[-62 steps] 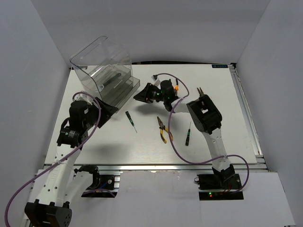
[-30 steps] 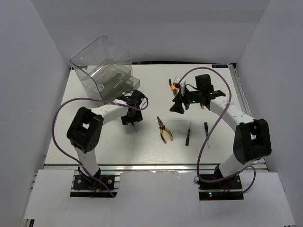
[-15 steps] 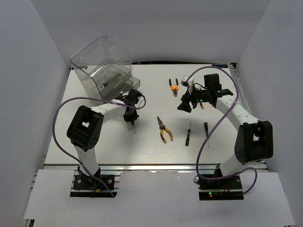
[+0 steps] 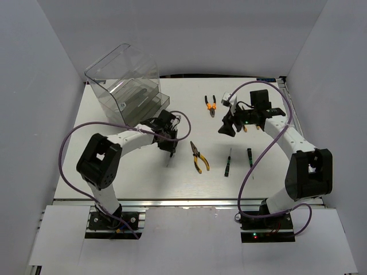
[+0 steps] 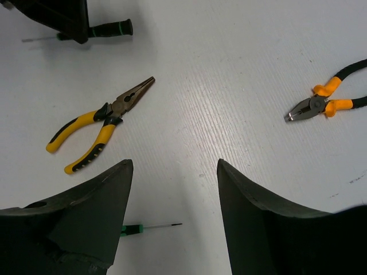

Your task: Sort the tools into containers

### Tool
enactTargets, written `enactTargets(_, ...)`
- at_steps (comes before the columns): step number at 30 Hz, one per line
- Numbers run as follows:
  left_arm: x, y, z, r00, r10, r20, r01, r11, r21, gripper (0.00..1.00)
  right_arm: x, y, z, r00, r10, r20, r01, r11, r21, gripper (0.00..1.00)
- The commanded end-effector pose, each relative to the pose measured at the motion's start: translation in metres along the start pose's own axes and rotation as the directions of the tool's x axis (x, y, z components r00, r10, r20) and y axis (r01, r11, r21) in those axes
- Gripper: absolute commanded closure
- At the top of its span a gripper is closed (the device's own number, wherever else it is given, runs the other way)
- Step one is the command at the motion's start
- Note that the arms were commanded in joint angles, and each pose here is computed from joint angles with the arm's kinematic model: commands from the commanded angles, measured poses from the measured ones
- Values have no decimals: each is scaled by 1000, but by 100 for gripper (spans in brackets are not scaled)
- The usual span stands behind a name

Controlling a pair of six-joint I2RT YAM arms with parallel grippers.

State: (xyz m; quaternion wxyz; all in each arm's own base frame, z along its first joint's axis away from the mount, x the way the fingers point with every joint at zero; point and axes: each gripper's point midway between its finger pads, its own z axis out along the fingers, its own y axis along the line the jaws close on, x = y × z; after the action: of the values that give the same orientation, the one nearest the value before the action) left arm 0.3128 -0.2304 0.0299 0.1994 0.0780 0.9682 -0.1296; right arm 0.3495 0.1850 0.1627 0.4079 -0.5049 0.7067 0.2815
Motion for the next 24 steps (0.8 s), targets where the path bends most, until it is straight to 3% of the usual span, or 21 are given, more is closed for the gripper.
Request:
enactTargets(1,-45,-33,-62,916,357,180,-383,913,138,100,-18,-4,-15,996,-84,19,83,996,29,33)
enactTargets(4,-73,-20,-85,819,535,210,-551,834,28,100,-14,0,-16,993,-115,7,115,993,18,33)
enactTargets(9,-119,18,-106,695,694,186,-672,720,-173,100,-9,0,-19,984,-177,-21,178,984,19,33)
enactTargets(11,-135,37,-109,682,710,175,-676,703,-220,100,-8,2,-21,982,-185,-29,186,982,14,33)
enactTargets(15,-180,57,-128,690,682,242,-622,730,-284,100,-7,3,-22,980,-194,-37,194,981,6,33)
enactTargets(22,-213,86,-115,705,671,228,-570,728,-380,100,-6,5,-23,980,-196,-46,195,981,-11,33)
enactTargets(24,-213,88,-109,711,668,218,-568,729,-382,96,-5,5,-23,979,-198,-51,198,980,-16,33)
